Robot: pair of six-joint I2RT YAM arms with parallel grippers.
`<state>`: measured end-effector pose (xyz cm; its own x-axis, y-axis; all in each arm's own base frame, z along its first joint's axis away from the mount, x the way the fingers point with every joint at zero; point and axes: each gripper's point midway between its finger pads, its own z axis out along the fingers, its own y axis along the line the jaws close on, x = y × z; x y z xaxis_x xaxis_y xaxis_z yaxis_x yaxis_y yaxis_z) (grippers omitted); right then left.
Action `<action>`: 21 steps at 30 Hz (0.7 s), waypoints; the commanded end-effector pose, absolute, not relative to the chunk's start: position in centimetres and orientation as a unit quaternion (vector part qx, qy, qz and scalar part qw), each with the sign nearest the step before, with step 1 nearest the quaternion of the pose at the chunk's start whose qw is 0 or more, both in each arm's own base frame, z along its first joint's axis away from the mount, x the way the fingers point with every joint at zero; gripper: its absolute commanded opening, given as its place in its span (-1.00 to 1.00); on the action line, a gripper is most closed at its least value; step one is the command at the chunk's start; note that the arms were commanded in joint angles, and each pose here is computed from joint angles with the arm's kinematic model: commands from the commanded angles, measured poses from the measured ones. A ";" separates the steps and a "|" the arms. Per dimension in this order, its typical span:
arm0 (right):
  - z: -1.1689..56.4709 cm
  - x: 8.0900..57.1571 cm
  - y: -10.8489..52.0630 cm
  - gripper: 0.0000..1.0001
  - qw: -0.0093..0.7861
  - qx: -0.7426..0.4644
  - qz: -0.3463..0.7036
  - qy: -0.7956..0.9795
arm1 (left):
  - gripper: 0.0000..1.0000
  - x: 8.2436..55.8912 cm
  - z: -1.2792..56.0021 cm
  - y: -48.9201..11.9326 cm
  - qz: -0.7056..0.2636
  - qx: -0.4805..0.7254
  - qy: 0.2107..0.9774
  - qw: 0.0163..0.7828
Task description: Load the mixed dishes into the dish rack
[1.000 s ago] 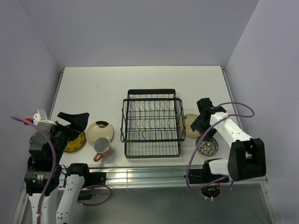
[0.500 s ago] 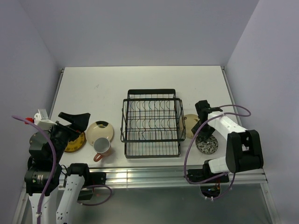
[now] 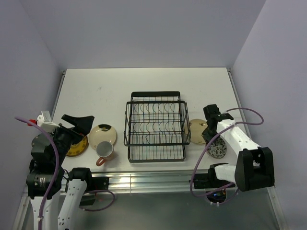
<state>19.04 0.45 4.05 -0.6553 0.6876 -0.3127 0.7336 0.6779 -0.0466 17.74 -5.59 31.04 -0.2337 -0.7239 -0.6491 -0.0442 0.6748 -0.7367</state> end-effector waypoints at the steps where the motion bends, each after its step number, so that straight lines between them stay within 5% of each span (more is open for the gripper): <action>1: 4.2 20.0 -0.1 -1.00 0.162 0.398 -0.088 0.899 | 0.99 18.4 31.6 -5.9 -0.312 -0.251 0.720 0.567; 21: 23.4 31.0 5.0 -1.00 0.369 0.226 0.118 0.894 | 0.98 20.3 29.1 -7.3 -0.333 -0.239 0.740 0.533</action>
<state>28.34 2.98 20.24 -0.6184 0.5439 -0.5672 0.4675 0.8348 0.2908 19.59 -6.70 28.14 -0.3169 -0.7183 -0.6194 -0.0525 0.6653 -0.7447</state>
